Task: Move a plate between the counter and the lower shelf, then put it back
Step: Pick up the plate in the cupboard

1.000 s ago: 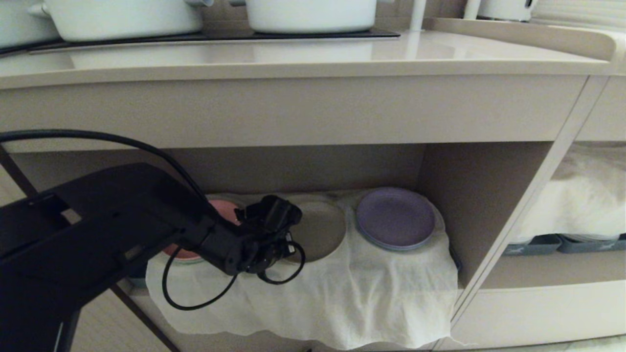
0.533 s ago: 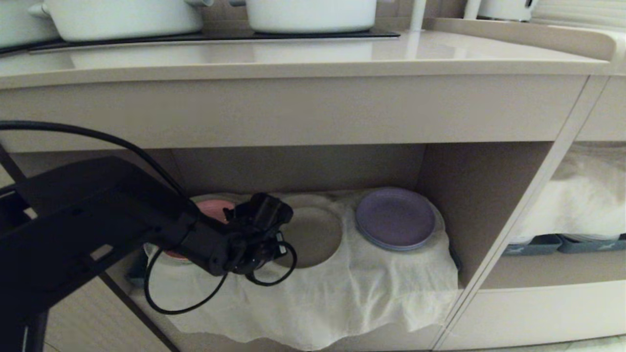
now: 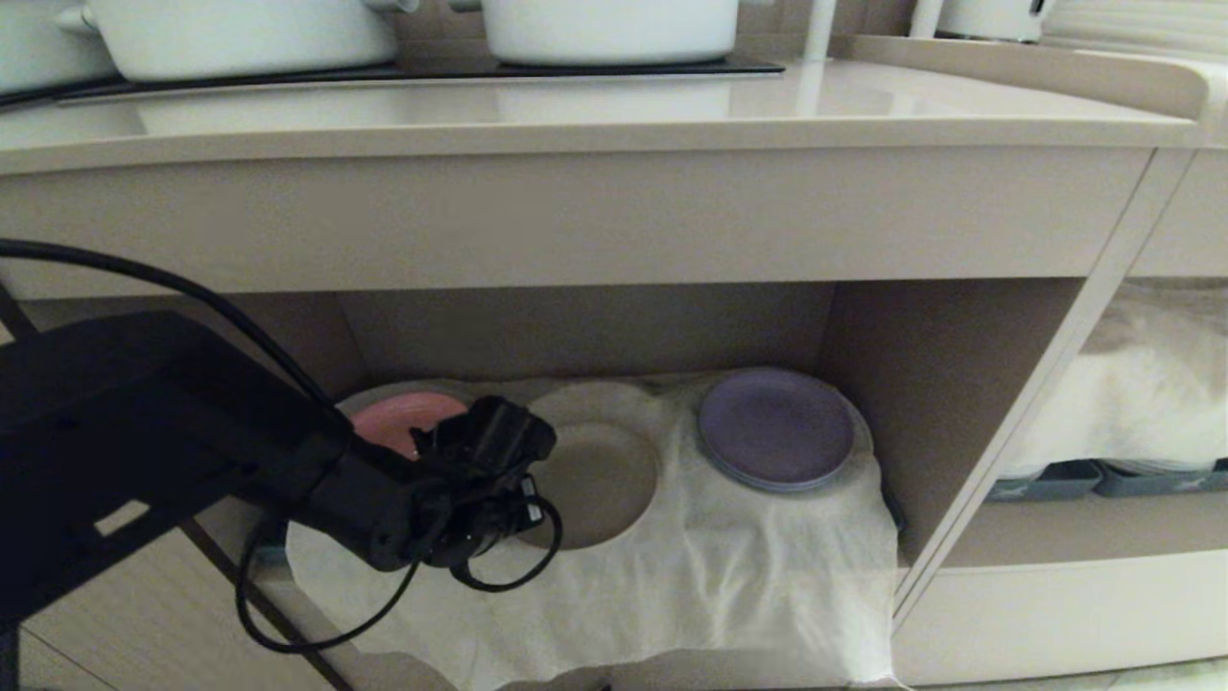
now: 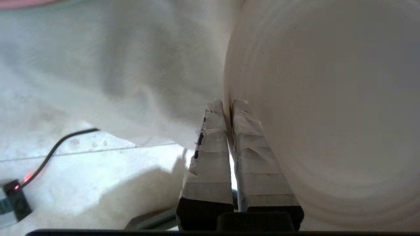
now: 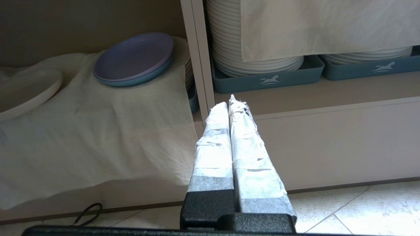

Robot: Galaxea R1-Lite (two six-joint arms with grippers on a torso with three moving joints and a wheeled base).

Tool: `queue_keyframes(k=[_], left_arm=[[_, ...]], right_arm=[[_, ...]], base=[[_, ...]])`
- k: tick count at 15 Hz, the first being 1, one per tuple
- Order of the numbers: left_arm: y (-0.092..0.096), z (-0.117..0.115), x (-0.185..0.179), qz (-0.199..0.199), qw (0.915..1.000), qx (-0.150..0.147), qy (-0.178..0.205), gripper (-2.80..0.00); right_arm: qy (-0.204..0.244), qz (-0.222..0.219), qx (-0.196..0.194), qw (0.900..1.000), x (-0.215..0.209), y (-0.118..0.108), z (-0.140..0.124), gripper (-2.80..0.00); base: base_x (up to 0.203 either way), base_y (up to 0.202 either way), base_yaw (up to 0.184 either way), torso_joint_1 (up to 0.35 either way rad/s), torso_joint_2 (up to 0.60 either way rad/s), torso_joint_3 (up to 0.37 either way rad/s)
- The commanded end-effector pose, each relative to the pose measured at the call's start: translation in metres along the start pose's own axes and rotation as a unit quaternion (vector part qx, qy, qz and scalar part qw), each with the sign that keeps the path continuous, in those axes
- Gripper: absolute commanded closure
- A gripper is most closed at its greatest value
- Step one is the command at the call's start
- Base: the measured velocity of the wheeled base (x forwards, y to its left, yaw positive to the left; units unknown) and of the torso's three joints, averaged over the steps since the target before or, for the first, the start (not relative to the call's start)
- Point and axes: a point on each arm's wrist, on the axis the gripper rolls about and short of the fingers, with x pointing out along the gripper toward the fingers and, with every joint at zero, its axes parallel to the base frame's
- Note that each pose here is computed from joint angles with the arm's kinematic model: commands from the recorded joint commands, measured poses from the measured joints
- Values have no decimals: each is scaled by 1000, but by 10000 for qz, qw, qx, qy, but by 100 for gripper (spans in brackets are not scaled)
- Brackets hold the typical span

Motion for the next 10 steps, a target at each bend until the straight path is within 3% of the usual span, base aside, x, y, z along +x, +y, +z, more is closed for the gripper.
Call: queue_keyframes(k=[1,10], left_arm=[[2,2,-8,-46,10000,-50,-57,0],[22,-3,-36,-55,10000,-34,-54,0]], right_arm=[[-2,-1,2,10000,0,0,0,0],[-2,-1,2,10000,0,0,0,0]], base=[[0,0,0,0,0,0],[0,0,0,0,0,0]])
